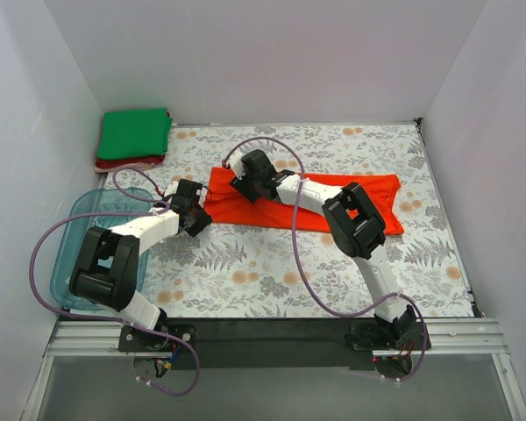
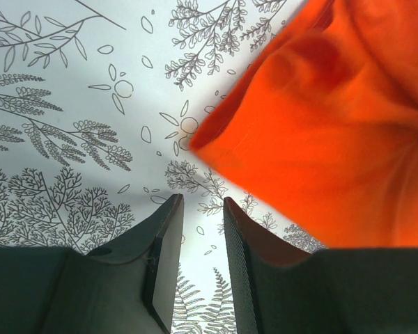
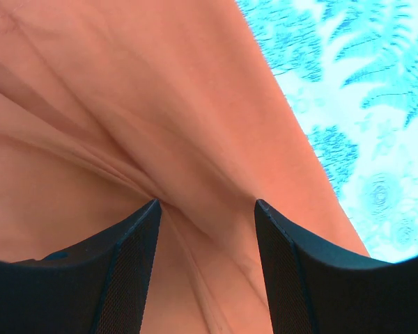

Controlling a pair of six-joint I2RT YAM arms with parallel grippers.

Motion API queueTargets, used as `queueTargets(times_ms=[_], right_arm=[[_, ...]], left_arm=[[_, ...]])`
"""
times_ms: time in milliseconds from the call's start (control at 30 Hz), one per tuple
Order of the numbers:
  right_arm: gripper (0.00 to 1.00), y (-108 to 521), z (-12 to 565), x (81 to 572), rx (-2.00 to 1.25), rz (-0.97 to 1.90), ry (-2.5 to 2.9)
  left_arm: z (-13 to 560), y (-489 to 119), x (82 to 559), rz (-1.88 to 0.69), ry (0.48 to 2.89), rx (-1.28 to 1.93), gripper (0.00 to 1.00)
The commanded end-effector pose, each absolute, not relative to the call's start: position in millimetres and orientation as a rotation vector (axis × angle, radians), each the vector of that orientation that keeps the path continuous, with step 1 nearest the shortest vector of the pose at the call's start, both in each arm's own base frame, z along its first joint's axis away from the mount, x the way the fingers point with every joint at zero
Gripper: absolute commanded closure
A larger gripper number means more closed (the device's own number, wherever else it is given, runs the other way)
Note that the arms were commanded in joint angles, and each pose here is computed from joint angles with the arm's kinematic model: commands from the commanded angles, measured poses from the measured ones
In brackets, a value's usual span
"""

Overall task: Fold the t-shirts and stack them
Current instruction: Fold the tshirt

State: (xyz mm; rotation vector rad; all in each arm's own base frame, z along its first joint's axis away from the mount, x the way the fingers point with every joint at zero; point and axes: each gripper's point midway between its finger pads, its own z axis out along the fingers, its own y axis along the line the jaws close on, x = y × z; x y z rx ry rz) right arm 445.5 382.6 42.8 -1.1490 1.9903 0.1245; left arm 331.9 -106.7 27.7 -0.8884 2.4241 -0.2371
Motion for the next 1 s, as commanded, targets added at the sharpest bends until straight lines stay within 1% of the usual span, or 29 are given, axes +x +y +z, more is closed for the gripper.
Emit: queueTargets(times_ms=[0,133,200,233,267,300,333,367,433,500,567,600,667,700,733,967], right_arm=[[0.37,380.2,71.4,477.3,-1.012,0.115,1.964],[0.37,377.7,99.0,479.0,-0.987,0.179,1.945],[0.37,373.1,110.9,473.7,-0.974,0.214,1.948],[0.37,364.3,105.6,470.4,-0.965,0.224,1.974],[0.37,361.3,119.7,466.7,-0.950,0.255,1.962],[0.38,356.3,123.4,463.8,-0.905,0.288,1.985],[0.38,342.2,112.3,458.4,-0.889,0.327,2.033],[0.39,336.4,128.7,454.6,-0.857,0.379,2.023],[0.42,319.7,132.7,447.2,-0.778,0.515,2.071],[0.47,303.2,136.1,434.5,-0.737,0.584,2.089],[0.50,287.6,135.3,427.8,-0.689,0.639,2.117],[0.52,279.2,131.6,418.2,-0.680,0.654,2.136],[0.54,266.1,123.8,409.7,-0.640,0.691,2.172],[0.56,258.5,114.8,398.0,-0.625,0.705,2.201],[0.58,250.2,111.6,397.2,-0.602,0.715,2.208],[0.68,230.7,92.6,362.1,-0.557,0.817,2.265]], left_arm=[[45.5,-100.5,336.8,-0.222,2.367,-0.882,0.70],[63.7,-102.3,348.3,-0.242,2.326,-0.868,0.68],[70.8,-103.6,355.0,-0.249,2.311,-0.857,0.68],[73.2,-104.0,358.7,-0.245,2.310,-0.835,0.68],[83.3,-107.2,368.3,-0.261,2.291,-0.822,0.68],[85.4,-108.4,371.8,-0.263,2.290,-0.812,0.69],[83.7,-111.4,375.9,-0.266,2.304,-0.797,0.72],[90.6,-115.6,383.9,-0.287,2.294,-0.788,0.73],[85.0,-122.7,391.6,-0.303,2.321,-0.773,0.75],[85.4,-126.8,403.6,-0.305,2.322,-0.759,0.77],[72.9,-130.1,410.1,-0.296,2.352,-0.756,0.78],[75.7,-131.8,417.5,-0.302,2.342,-0.758,0.78],[61.5,-130.9,422.5,-0.279,2.366,-0.769,0.79],[61.4,-130.4,428.5,-0.273,2.361,-0.770,0.79],[57.7,-129.3,430.5,-0.265,2.365,-0.775,0.79],[24.7,-115.7,430.0,-0.199,2.425,-0.828,0.79]])
